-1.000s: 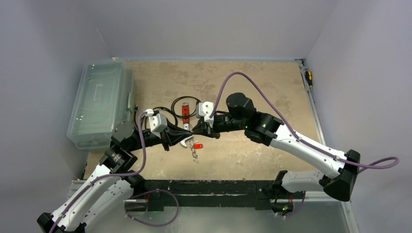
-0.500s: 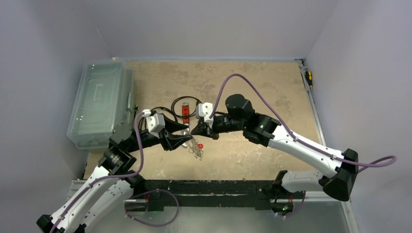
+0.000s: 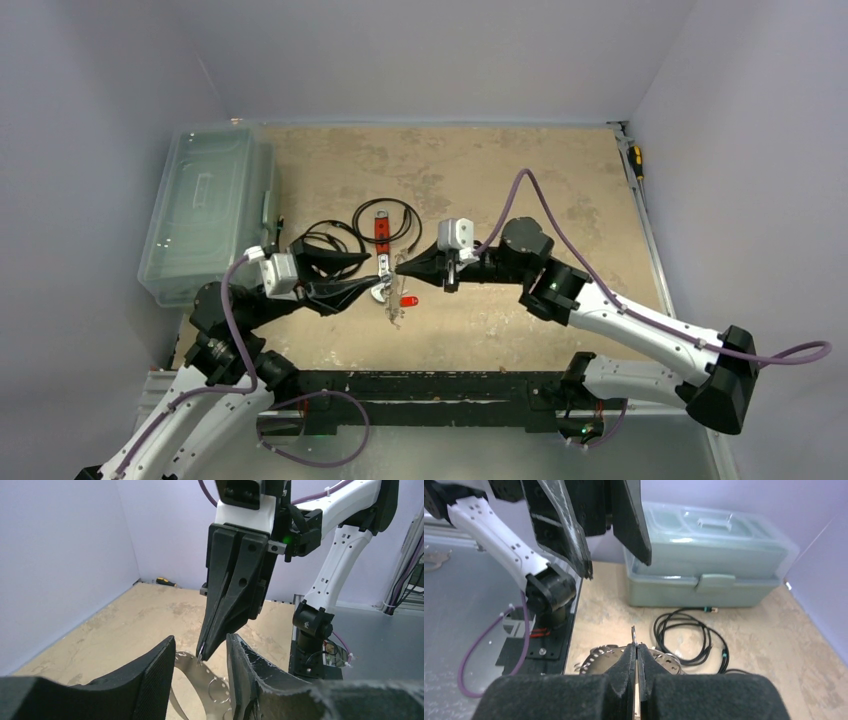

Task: Put the keys on the keyring

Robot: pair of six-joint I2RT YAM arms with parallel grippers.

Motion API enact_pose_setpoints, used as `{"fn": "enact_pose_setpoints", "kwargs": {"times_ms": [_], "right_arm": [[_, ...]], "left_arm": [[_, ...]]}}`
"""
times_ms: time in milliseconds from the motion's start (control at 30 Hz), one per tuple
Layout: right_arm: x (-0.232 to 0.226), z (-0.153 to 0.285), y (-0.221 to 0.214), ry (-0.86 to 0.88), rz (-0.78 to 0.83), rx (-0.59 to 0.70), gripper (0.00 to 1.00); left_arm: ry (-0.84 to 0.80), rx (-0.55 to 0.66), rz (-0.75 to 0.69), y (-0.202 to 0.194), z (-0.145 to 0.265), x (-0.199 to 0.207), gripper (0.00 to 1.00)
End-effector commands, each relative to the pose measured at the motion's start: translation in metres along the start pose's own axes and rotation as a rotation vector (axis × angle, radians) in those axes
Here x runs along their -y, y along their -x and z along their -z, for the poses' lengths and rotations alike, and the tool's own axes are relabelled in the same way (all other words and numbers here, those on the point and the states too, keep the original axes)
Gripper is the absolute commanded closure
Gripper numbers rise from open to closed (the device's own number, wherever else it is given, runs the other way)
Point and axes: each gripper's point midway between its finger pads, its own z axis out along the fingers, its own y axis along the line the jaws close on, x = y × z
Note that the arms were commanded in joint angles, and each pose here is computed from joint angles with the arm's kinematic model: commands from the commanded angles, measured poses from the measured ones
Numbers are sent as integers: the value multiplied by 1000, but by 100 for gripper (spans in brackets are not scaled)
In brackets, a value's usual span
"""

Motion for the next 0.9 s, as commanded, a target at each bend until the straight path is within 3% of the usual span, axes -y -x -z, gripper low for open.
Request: {"fn": "enact_pose_setpoints", "kwargs": {"times_ms": [0,433,867], "right_arm": [[-1,9,60,-19,67,226,100],[-34,16,83,152,23,369,100],[-37,3,76,204,-17,357,100]], "left_arm": [[-31,40,6,9,-2,6,60],[-194,49,-12,6,-1,32,72],[-203,67,-20,5,0,33,83]]}}
